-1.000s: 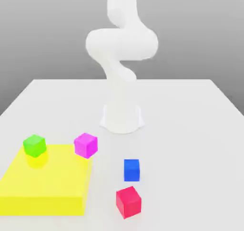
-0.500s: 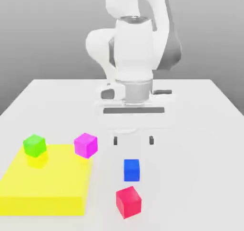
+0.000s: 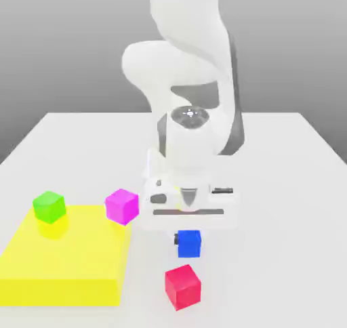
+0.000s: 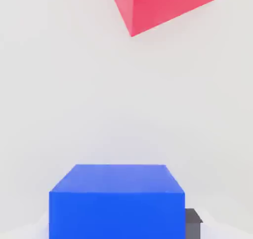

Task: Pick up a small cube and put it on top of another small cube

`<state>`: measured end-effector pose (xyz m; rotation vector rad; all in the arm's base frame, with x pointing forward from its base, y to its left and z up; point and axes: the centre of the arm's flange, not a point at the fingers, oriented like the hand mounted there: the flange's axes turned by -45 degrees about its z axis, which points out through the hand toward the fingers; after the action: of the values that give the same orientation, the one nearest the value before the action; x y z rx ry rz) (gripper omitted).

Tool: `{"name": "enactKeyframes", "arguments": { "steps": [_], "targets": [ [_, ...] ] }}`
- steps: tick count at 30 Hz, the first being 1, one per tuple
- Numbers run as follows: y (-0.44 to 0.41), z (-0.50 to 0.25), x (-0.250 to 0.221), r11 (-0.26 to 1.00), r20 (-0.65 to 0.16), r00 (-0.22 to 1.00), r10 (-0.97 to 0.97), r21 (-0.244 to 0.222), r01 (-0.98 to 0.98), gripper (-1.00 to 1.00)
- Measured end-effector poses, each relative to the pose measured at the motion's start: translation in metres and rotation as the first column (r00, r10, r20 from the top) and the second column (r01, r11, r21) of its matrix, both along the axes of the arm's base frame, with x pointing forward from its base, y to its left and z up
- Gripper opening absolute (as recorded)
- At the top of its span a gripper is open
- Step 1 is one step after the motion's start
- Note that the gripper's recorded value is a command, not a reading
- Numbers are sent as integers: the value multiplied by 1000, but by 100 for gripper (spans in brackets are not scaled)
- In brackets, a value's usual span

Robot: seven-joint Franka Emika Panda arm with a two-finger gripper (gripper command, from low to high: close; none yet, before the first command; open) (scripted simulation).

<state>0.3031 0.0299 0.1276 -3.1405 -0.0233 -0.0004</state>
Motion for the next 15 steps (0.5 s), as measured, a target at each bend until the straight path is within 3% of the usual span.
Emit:
{"name": "enactKeyframes", "arguments": {
  "steps": [9,15],
  "targets": [
    [-1,59,0,1000,0,1000,-3,-1,3,-100],
    [-51,108,6,950,0,950,-312,-1,312,-100]
  ]
}}
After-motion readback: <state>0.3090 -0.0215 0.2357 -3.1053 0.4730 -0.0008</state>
